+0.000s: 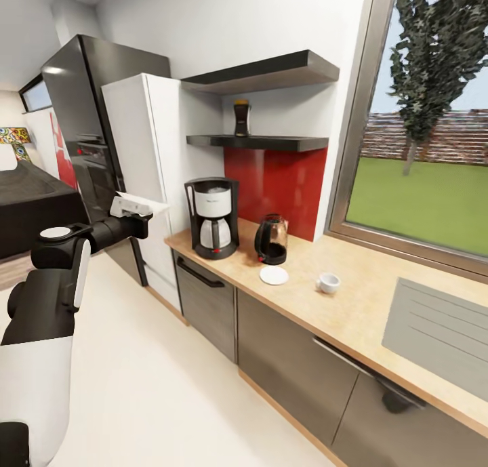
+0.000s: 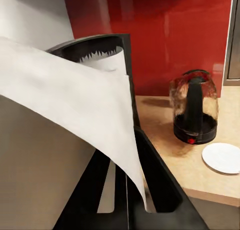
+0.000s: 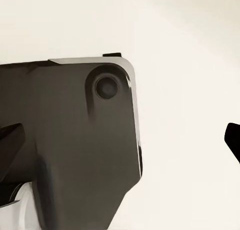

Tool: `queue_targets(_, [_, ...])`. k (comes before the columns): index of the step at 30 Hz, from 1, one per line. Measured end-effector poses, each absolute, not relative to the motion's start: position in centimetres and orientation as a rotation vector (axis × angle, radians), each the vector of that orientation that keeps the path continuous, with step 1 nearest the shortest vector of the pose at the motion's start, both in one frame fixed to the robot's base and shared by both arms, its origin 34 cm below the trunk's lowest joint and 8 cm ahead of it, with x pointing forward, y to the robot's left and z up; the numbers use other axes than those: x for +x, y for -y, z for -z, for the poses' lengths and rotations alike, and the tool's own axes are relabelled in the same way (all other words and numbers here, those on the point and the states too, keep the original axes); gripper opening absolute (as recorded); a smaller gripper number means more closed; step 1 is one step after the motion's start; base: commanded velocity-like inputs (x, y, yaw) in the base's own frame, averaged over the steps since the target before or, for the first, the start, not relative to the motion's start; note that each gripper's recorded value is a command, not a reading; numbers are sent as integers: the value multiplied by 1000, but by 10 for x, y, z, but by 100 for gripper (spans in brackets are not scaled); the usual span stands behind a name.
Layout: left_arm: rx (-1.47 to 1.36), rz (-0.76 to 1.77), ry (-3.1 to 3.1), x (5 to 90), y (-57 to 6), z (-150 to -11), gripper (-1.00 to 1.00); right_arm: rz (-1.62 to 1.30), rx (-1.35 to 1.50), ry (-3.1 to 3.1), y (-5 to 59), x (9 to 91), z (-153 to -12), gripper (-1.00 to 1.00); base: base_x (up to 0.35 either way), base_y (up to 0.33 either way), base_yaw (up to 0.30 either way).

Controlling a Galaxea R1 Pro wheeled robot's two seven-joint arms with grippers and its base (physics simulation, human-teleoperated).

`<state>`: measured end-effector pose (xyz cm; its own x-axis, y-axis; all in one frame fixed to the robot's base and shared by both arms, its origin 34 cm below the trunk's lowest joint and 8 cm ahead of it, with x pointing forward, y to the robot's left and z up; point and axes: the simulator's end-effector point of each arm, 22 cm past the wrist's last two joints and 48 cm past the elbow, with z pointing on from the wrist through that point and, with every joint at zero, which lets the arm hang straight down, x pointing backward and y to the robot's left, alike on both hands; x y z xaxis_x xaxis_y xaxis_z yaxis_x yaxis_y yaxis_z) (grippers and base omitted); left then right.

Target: Set up a coffee station on the kitchen countertop: keep the coffee maker on the countertop, move the bottle of coffee from the kitchen shelf to the counter next to the coffee maker, place a paper coffee filter on top of the coffee maker, put the saucer next to the coffee maker with the coffee cup on the saucer, and place the electric kettle next to the coffee maker.

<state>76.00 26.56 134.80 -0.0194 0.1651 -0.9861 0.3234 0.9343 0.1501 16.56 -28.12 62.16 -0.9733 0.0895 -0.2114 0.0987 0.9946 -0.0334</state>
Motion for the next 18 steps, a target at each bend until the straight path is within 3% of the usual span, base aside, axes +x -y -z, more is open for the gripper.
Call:
queue_targets(5, [386, 134, -1603, 760, -265, -1345, -100, 62, 139, -2926, 281, 166, -622, 100, 254, 251, -80])
queue_targets(18, [386, 135, -1608, 760, -265, -1341, -100, 64, 140, -2926, 282, 166, -622, 100, 220, 274, -253])
